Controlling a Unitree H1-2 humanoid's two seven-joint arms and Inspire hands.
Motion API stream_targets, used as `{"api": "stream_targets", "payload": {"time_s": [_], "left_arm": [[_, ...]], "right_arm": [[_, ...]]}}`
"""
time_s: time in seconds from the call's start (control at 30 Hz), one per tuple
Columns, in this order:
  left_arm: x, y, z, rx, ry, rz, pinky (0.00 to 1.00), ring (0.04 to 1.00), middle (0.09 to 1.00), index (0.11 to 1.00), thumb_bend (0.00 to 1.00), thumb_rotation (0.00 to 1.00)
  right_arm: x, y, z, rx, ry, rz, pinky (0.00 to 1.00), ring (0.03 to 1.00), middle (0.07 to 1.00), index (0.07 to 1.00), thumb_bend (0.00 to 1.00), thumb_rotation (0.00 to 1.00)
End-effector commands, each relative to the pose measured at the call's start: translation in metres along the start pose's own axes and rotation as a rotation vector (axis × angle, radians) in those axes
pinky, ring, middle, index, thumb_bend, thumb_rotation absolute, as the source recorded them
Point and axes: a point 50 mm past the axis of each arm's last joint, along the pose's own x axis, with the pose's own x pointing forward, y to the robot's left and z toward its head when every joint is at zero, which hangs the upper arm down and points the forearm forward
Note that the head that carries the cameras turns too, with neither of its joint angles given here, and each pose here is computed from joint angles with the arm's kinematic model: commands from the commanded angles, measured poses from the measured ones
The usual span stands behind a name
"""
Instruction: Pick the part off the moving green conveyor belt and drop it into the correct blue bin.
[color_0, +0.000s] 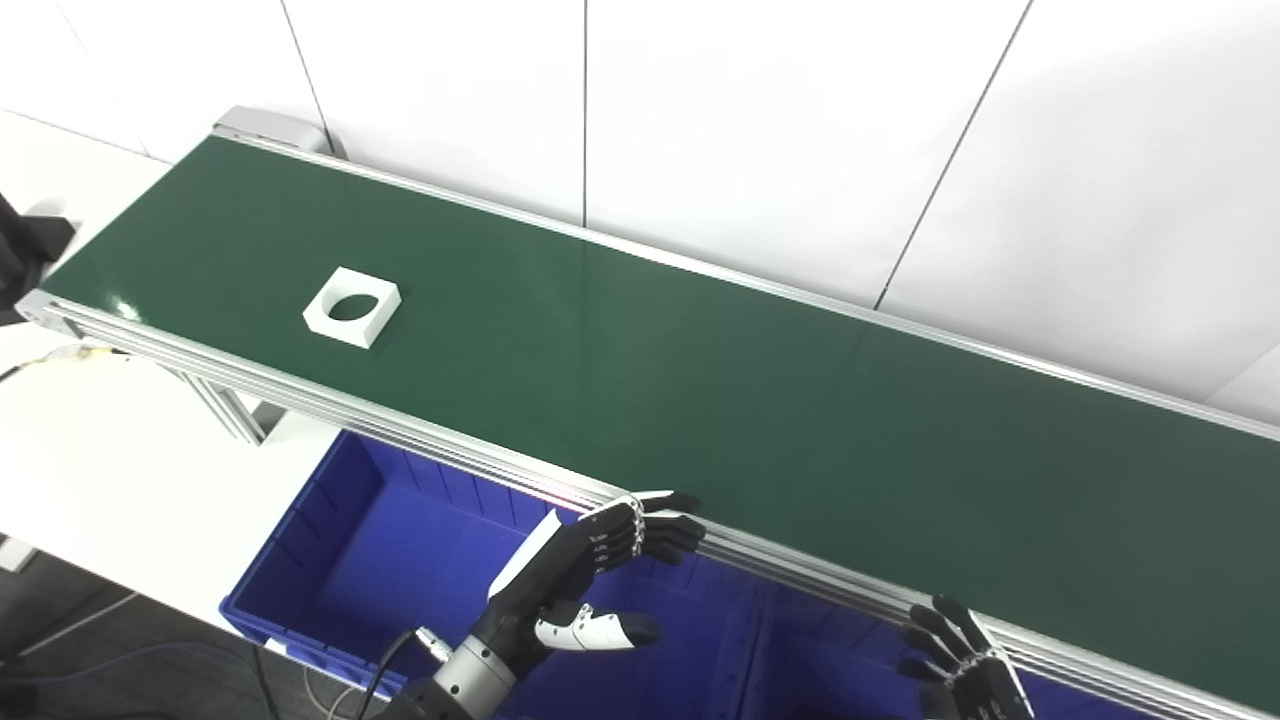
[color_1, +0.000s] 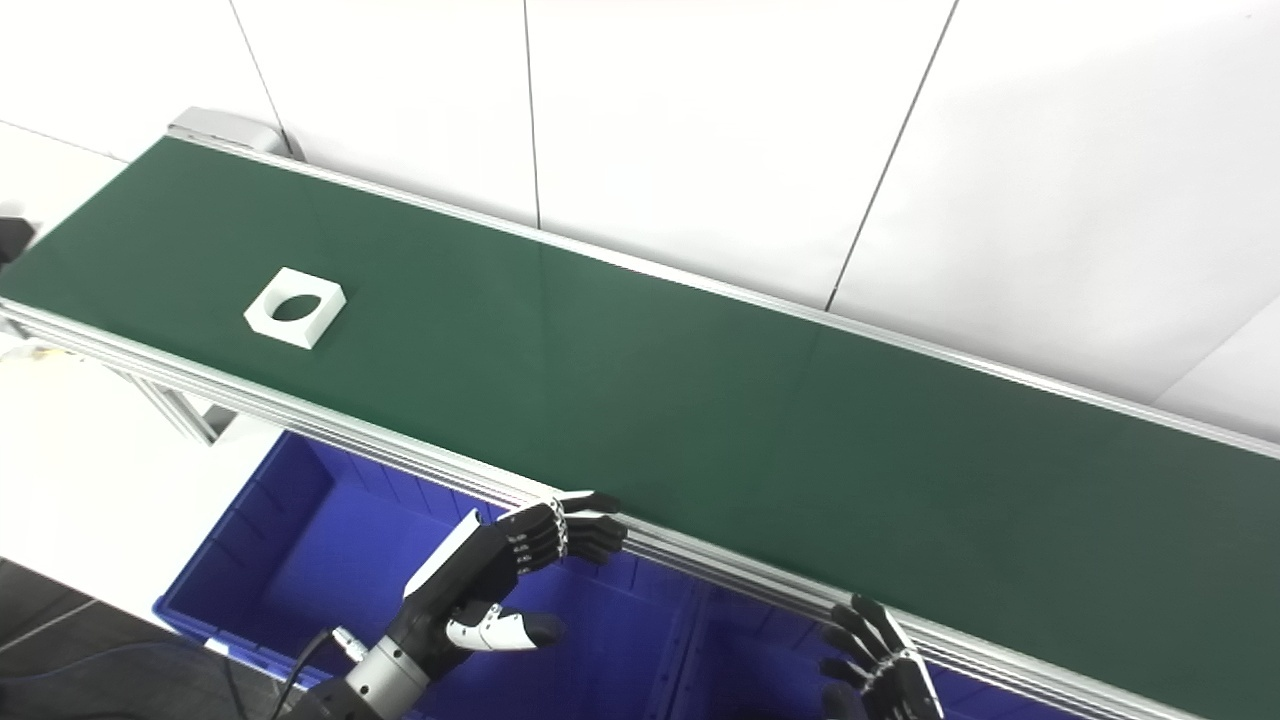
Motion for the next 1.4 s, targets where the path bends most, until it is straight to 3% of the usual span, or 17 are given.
{"api": "stream_targets", "payload": {"time_s": [0.0,0.37,0.8,0.97,1.37], "left_arm": [[0.005,0.004,0.014,0.019,-0.083,0.001,0.70,0.724,0.740,0.799,0.92,0.54],[0.012,0.025,0.048,0.080,-0.131,0.004,0.71,0.723,0.744,0.796,0.92,0.55],[0.028,0.082,0.102,0.245,-0.212,-0.010,0.75,0.771,0.782,0.819,0.90,0.58],[0.033,0.105,0.117,0.339,-0.173,0.004,0.76,0.795,0.796,0.827,0.93,0.60],[0.066,0.163,0.152,0.529,-0.157,0.030,0.76,0.791,0.807,0.821,0.90,0.47]], "right_arm": [[0.004,0.000,0.008,0.002,-0.081,0.009,0.63,0.737,0.774,0.820,0.54,0.68],[0.006,0.000,0.008,0.011,-0.083,0.006,0.62,0.726,0.768,0.816,0.52,0.66],[0.007,-0.002,0.009,0.018,-0.086,0.008,0.64,0.743,0.779,0.824,0.53,0.67],[0.008,-0.003,0.009,0.008,-0.089,0.008,0.64,0.739,0.778,0.824,0.53,0.68],[0.012,-0.004,0.009,0.016,-0.093,0.007,0.63,0.737,0.774,0.817,0.51,0.65]]}}
